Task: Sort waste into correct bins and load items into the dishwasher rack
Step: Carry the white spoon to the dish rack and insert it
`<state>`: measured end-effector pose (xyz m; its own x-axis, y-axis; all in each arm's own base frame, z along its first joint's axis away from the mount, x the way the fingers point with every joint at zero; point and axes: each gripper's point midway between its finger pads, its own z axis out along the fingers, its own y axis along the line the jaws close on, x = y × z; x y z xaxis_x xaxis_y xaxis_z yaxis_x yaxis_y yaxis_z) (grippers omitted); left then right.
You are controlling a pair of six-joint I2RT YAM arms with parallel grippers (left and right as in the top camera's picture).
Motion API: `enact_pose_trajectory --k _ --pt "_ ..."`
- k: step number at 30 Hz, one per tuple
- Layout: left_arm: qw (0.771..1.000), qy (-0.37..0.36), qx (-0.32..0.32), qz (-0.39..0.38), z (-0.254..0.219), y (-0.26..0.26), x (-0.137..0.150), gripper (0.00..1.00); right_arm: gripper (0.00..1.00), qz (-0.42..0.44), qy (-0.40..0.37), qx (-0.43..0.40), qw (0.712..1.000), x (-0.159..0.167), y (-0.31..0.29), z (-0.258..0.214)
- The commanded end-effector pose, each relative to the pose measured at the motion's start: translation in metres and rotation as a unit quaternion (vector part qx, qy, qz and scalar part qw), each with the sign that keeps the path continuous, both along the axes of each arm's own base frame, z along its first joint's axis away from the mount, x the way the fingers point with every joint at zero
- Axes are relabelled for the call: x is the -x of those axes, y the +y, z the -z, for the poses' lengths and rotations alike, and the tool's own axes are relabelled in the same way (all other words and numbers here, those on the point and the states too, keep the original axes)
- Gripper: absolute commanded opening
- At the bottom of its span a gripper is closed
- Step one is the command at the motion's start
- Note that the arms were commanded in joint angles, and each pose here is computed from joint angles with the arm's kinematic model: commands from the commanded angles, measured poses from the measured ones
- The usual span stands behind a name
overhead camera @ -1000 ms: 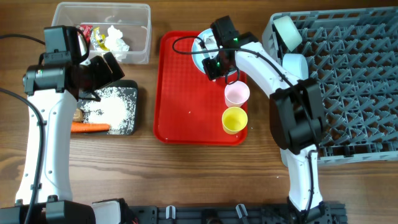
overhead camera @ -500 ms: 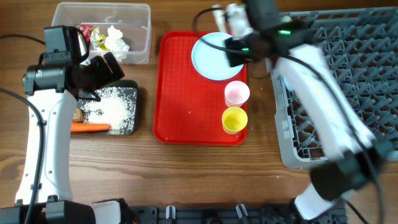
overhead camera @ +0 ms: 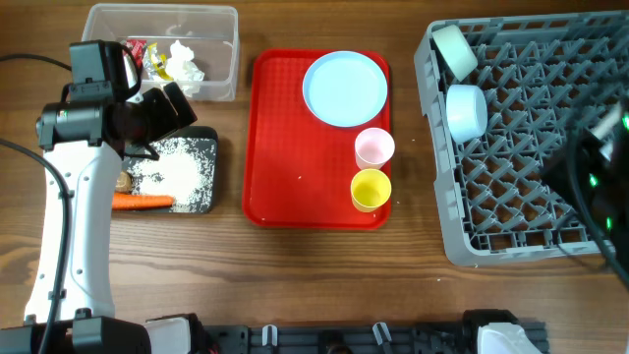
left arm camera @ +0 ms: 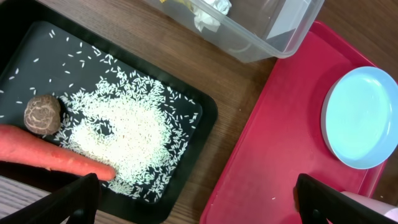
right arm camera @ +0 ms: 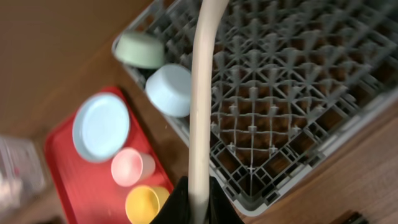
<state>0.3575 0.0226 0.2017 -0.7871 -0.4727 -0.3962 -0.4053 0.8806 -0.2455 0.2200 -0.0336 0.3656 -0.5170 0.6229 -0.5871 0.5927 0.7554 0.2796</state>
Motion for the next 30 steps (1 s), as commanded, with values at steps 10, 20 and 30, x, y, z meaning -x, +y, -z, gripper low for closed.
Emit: enact_pose_trajectory --k 10,20,30 --pt "1.000 0.002 0.001 0.005 0.004 0.000 -0.001 1.00 0.04 0.302 0.072 -0.077 0.947 0.028 -0.028 0.126" --pt "1.000 0.002 0.001 0.005 0.004 0.000 -0.001 1.00 0.04 0.429 0.095 -0.111 0.891 0.031 -0.029 0.218" --pt "1.000 0.003 0.001 0.005 0.004 0.000 -0.001 1.00 0.04 0.408 0.075 -0.115 0.903 0.012 -0.029 0.242"
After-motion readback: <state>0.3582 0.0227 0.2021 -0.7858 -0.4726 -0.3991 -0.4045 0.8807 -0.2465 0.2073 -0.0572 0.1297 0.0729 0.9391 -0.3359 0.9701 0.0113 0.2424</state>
